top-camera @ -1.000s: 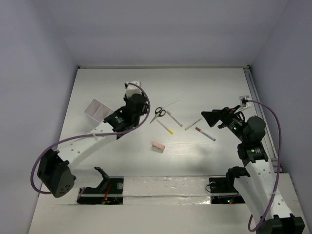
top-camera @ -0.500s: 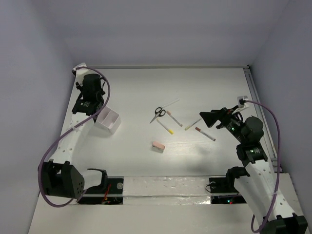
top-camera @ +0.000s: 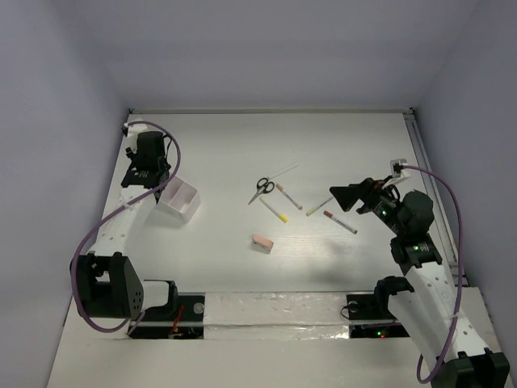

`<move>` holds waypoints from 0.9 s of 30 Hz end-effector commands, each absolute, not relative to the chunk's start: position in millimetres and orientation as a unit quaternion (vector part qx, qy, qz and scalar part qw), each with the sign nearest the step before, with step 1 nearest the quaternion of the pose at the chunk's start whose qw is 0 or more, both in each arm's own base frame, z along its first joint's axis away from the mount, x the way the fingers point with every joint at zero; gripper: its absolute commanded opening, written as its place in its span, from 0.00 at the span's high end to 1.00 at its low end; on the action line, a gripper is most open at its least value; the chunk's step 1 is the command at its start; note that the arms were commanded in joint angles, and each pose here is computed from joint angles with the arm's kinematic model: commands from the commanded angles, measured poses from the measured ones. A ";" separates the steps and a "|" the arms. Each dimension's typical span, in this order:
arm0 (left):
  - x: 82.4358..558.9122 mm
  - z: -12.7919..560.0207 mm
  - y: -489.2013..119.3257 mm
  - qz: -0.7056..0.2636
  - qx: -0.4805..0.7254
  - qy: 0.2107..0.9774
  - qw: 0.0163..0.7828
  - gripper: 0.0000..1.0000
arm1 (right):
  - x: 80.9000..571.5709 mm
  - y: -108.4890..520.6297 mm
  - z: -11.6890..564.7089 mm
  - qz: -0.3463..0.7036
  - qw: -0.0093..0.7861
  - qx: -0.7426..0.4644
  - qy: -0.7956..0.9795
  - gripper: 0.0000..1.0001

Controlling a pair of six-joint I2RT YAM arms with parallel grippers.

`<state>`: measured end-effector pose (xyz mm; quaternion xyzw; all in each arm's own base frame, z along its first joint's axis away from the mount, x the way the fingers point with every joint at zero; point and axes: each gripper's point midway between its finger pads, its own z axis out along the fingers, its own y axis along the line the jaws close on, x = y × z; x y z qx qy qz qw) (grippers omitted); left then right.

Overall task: Sort the stationery into containers
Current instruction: Place the stationery in the storage box.

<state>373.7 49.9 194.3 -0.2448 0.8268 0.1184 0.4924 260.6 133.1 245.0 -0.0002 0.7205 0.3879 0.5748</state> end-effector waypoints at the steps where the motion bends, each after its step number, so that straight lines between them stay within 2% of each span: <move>1: 376.7 204.2 50.9 0.115 -0.241 0.816 0.513 0.86 | 259.1 137.4 257.9 0.394 0.590 -0.021 0.704 0.00; 8: 378.4 193.6 50.8 0.119 -0.240 0.823 0.501 0.82 | 259.1 137.4 257.2 0.394 0.589 -0.020 0.705 0.00; 14: 377.0 186.6 51.2 0.124 -0.237 0.829 0.492 0.73 | 258.3 136.9 258.4 0.393 0.591 -0.021 0.704 0.00; 20: 376.2 188.7 50.3 0.119 -0.239 0.827 0.494 0.55 | 258.0 136.6 258.8 0.392 0.593 -0.022 0.703 0.00; 23: 375.2 193.1 49.4 0.115 -0.239 0.825 0.499 0.40 | 257.7 136.6 259.3 0.392 0.593 -0.022 0.703 0.00; 27: 373.5 211.4 41.1 0.097 -0.230 0.816 0.522 0.38 | 257.9 136.3 259.2 0.391 0.593 -0.022 0.703 0.00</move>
